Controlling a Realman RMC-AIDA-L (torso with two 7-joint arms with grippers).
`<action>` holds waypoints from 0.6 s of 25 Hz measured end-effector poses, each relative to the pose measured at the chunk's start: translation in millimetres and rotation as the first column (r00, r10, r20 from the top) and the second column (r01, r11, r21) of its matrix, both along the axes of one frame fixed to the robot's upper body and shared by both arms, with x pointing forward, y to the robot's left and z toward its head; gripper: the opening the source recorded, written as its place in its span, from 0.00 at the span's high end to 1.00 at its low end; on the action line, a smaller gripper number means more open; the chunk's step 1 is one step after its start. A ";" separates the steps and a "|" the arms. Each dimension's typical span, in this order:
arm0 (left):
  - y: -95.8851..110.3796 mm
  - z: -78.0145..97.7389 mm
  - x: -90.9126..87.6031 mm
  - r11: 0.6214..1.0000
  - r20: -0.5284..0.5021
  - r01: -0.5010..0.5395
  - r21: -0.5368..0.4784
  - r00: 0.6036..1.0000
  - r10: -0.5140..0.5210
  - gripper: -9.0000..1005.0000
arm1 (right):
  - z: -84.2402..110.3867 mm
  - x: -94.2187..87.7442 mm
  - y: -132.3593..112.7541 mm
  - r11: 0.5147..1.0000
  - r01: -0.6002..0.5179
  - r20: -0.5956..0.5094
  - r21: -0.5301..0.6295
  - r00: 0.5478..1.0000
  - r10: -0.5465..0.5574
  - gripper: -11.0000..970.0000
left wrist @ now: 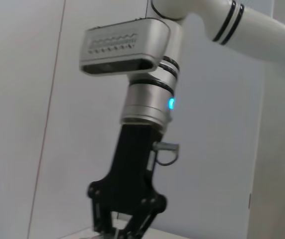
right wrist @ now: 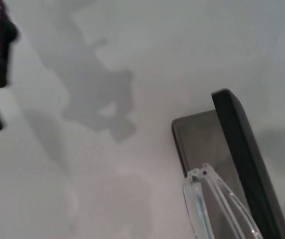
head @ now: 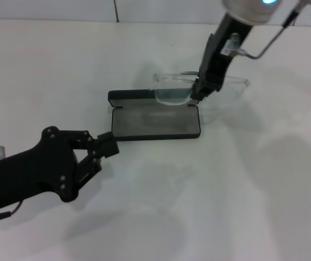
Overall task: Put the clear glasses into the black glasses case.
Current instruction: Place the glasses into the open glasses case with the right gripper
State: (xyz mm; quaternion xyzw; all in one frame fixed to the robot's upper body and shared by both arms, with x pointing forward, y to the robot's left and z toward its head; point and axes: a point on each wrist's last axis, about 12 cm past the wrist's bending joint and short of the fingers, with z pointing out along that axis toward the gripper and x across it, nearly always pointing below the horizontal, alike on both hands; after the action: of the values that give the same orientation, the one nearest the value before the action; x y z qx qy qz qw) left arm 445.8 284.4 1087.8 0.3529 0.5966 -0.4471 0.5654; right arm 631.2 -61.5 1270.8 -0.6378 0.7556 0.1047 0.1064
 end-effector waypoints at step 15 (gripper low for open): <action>-4.9 3.4 6.7 1.000 0.013 0.020 -0.001 1.000 -0.020 0.91 | -38.1 2.3 19.4 0.999 0.036 0.016 0.017 0.999 -0.036 0.88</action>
State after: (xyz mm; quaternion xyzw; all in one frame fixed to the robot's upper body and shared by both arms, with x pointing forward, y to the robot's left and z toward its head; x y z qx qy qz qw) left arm 452.5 279.5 1091.1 0.3613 0.5889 -0.4508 0.5651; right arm 633.5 -42.2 1232.7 -0.6241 0.7651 0.1038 0.1196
